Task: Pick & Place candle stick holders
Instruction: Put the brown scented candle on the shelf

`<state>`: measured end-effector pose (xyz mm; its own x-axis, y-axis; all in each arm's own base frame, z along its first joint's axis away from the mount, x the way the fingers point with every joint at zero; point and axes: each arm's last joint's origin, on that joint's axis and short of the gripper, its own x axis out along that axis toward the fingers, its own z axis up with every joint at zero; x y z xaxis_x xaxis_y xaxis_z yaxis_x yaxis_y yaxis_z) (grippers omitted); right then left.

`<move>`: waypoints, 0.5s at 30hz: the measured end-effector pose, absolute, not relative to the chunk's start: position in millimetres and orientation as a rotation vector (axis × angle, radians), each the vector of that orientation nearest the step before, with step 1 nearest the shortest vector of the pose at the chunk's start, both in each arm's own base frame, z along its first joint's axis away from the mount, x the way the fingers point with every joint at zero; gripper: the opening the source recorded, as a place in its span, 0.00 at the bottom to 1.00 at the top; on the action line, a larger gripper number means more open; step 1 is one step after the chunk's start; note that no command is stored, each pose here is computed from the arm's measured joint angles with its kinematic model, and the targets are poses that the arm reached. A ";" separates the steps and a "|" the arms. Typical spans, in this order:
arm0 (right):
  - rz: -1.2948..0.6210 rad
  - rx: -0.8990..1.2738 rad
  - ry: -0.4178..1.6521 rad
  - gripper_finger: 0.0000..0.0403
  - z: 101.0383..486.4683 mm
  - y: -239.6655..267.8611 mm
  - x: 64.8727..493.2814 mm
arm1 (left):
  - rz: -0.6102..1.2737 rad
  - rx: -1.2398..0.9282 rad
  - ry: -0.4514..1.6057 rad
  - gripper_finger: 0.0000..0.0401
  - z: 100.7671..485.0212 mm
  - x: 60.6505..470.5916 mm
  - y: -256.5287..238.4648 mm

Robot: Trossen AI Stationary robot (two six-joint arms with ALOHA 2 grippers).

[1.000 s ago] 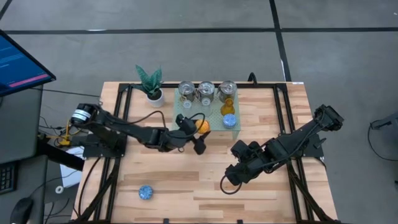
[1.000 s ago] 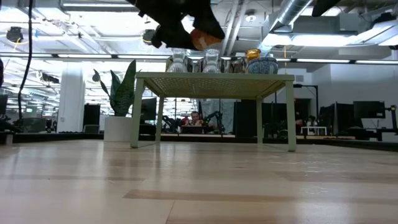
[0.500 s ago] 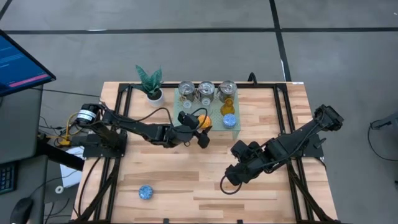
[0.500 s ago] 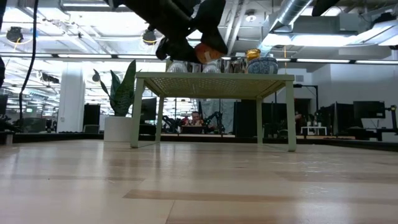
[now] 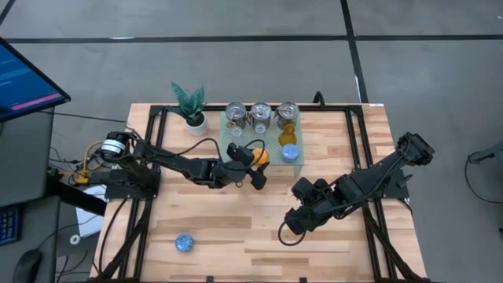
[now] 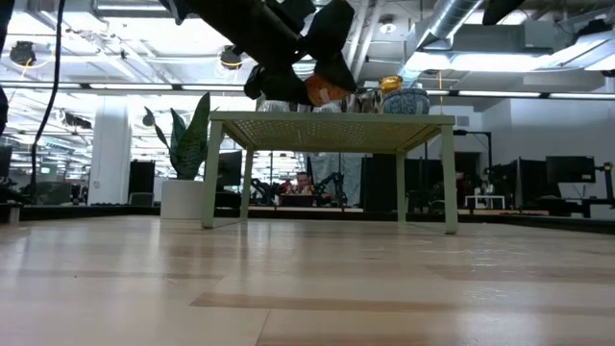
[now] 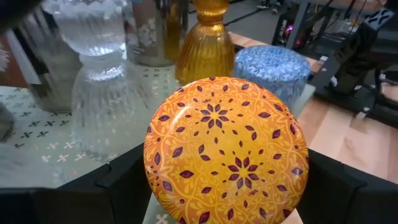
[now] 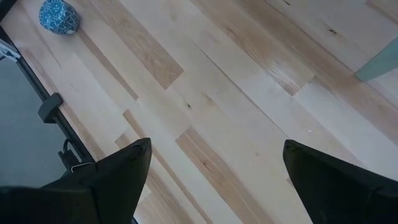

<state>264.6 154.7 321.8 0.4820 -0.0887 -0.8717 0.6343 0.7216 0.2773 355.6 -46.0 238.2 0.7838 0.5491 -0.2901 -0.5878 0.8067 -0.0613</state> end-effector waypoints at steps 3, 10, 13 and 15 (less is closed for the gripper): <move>-0.481 0.642 0.978 0.88 321.7 154.7 264.6 | 0.622 -0.147 0.263 0.78 237.4 358.6 -46.2; -0.466 0.657 0.992 0.88 321.8 155.6 264.8 | 0.647 -0.136 0.275 0.78 234.4 360.3 -39.7; -0.465 0.658 0.991 0.88 321.8 155.6 264.9 | 0.647 -0.134 0.283 0.78 231.6 361.6 -38.3; -0.466 0.659 0.991 0.88 321.8 155.6 264.9 | 0.646 -0.134 0.284 0.78 231.3 361.8 -38.5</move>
